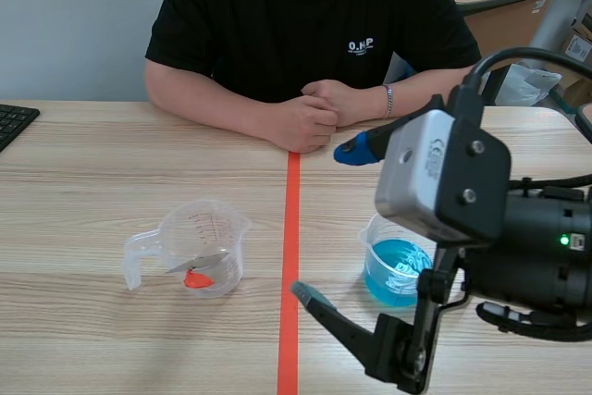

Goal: Do the redox reaction experiment.
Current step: 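Lift the metal plate out of the left beaker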

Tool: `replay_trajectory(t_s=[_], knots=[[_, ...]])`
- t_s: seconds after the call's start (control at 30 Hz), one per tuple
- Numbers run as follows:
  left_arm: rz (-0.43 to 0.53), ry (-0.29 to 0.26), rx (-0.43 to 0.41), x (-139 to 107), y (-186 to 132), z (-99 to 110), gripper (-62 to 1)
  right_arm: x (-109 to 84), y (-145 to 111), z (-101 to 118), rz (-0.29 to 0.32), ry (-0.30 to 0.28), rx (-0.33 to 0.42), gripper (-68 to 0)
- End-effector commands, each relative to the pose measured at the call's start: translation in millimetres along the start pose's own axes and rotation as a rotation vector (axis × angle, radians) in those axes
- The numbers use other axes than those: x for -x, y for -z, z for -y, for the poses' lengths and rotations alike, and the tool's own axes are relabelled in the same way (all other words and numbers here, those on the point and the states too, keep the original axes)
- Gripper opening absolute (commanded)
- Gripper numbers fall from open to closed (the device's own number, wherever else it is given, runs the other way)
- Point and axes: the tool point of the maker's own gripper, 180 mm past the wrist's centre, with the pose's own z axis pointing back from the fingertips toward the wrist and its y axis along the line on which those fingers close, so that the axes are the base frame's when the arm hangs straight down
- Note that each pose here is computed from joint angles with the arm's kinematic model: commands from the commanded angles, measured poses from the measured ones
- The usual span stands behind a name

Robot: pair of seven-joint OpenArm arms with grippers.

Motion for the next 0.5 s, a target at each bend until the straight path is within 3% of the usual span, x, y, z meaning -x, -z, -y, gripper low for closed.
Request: replay_trajectory(t_s=[0.0, 0.23, 0.47], knots=[[0.028, -0.001, 0.003, -8, 0, 1, 1.4, -5.3, 4, 4, 0.026, -0.019, -0.001, 0.4], [0.031, -0.001, 0.002, -9, 1, 0, 1.4, 3.5, 30, -18, 0.064, 0.005, -0.082, 0.4], [0.020, -0.001, 0.002, -7, 1, 1, 1.4, 6.0, 55, -39, 0.103, -0.065, -0.152, 0.4]])
